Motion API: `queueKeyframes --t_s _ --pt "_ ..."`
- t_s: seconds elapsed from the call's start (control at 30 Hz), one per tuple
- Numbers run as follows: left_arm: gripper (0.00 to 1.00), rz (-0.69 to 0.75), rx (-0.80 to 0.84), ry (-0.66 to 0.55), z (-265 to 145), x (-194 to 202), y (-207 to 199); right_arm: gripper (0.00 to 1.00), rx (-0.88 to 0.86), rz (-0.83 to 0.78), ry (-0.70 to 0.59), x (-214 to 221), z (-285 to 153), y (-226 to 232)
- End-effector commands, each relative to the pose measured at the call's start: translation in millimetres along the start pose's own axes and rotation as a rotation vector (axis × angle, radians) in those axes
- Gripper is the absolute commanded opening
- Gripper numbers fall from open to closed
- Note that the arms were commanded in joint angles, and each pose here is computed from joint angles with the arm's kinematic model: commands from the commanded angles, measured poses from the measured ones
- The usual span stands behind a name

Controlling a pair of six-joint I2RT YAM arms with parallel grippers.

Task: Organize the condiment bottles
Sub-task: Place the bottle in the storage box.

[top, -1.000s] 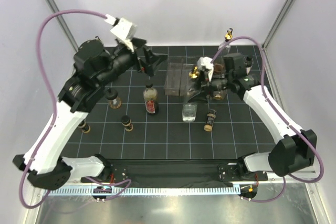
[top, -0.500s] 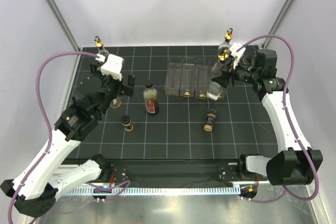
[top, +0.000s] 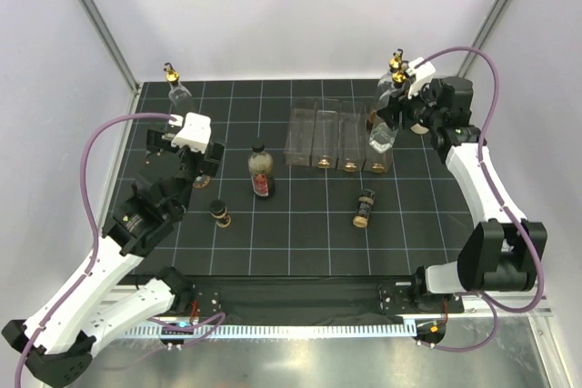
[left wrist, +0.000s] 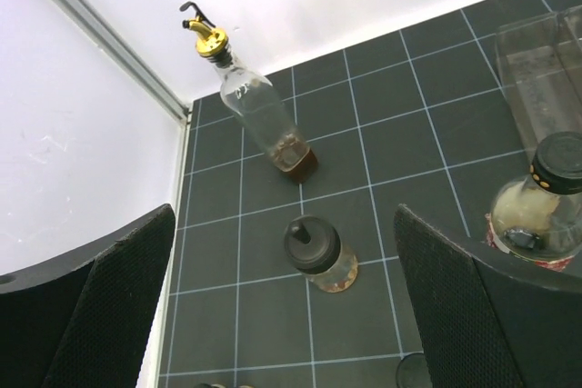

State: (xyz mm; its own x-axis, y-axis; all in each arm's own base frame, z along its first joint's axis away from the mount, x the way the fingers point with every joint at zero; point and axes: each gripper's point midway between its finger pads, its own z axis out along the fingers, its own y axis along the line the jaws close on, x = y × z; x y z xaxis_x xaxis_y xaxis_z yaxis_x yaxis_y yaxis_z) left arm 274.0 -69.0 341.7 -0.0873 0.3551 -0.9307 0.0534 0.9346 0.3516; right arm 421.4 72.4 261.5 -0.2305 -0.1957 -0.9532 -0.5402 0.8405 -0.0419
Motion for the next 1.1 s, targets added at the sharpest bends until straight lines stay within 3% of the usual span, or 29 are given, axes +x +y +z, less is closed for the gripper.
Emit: queueKeyframes --t_s 0.0,0.57,1.07 --pt "1.00 -0.046 -0.061 -0.051 -0.8 -12.3 12.8 0.04 0.132 -0.065 -0.201 -57.6 4.4 -30.3" --pt "1.00 -0.122 -0.053 -0.046 -4.7 -8.4 10.7 0.04 0.237 0.012 -0.193 -27.8 59.4 -47.1" --pt "1.00 -0.174 -0.047 -0.037 -13.1 1.4 11.4 0.04 0.495 0.043 -0.205 5.3 80.0 -61.4"
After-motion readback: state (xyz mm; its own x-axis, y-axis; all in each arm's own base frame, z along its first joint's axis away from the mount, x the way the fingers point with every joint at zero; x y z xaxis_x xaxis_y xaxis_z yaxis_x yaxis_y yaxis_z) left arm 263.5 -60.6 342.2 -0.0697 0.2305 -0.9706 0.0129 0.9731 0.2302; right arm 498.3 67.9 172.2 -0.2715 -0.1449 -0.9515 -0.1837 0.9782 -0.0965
